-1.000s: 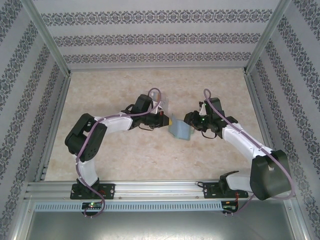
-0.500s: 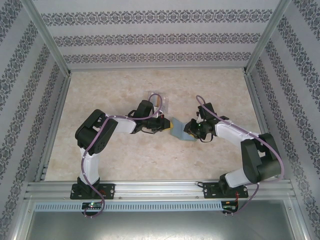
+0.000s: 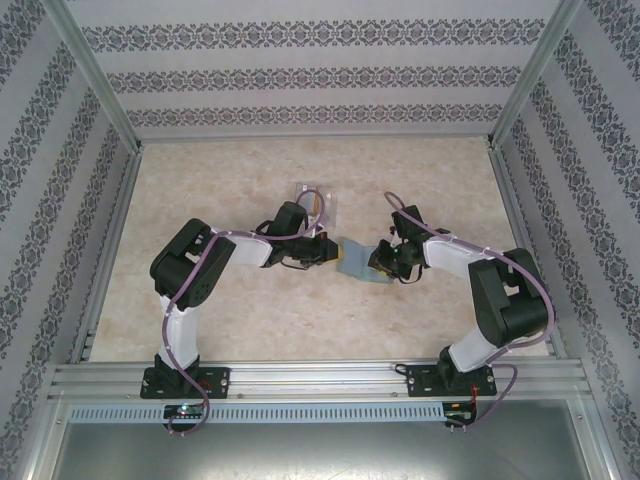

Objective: Put the credit cards into the card holder

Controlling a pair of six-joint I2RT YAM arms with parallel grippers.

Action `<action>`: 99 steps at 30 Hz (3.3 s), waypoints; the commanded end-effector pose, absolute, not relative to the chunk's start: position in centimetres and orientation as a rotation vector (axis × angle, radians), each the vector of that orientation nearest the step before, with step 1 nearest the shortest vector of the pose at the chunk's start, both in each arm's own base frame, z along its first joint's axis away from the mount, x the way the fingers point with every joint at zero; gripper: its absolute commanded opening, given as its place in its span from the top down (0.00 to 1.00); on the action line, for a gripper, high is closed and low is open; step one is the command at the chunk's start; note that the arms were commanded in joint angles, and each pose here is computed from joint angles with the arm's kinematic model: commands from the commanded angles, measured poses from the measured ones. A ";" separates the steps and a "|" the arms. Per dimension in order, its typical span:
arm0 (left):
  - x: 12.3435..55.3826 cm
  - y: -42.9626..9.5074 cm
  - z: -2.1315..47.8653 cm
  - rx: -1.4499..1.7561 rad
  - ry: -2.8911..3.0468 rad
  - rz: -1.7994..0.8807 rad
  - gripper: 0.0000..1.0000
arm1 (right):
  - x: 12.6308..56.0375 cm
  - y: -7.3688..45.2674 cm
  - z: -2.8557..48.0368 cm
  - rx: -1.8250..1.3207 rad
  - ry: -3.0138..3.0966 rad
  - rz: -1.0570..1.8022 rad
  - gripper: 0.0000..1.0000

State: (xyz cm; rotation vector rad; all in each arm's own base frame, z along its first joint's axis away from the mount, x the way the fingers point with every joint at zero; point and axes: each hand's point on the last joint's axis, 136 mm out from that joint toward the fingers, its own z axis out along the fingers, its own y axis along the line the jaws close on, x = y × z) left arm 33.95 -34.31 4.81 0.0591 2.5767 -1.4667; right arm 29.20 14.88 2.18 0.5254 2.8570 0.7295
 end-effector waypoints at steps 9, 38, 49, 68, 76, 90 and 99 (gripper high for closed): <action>33.9 -30.4 2.5 0.085 2.733 -1.061 0.75 | 29.3 13.9 0.6 0.502 2.900 0.670 0.80; 35.7 -26.7 9.5 0.041 2.555 -0.977 0.63 | 31.0 16.9 7.4 0.223 2.779 0.646 0.67; 37.7 -22.7 14.6 0.039 2.408 -0.808 0.41 | 30.8 20.5 4.9 0.101 2.840 0.569 0.78; 43.5 -18.1 13.8 -0.036 2.532 -0.269 0.00 | 36.7 19.6 16.5 0.221 2.411 0.624 0.44; 46.0 -21.4 14.6 0.127 2.549 -0.099 0.00 | 35.6 13.6 17.0 0.370 2.334 0.536 0.32; 48.5 -24.8 10.3 0.207 2.609 0.002 0.08 | 32.4 9.4 18.4 0.318 2.255 0.415 0.12; 49.1 -23.1 9.7 0.179 2.617 0.157 0.08 | 31.7 8.2 18.1 0.349 2.249 0.369 0.02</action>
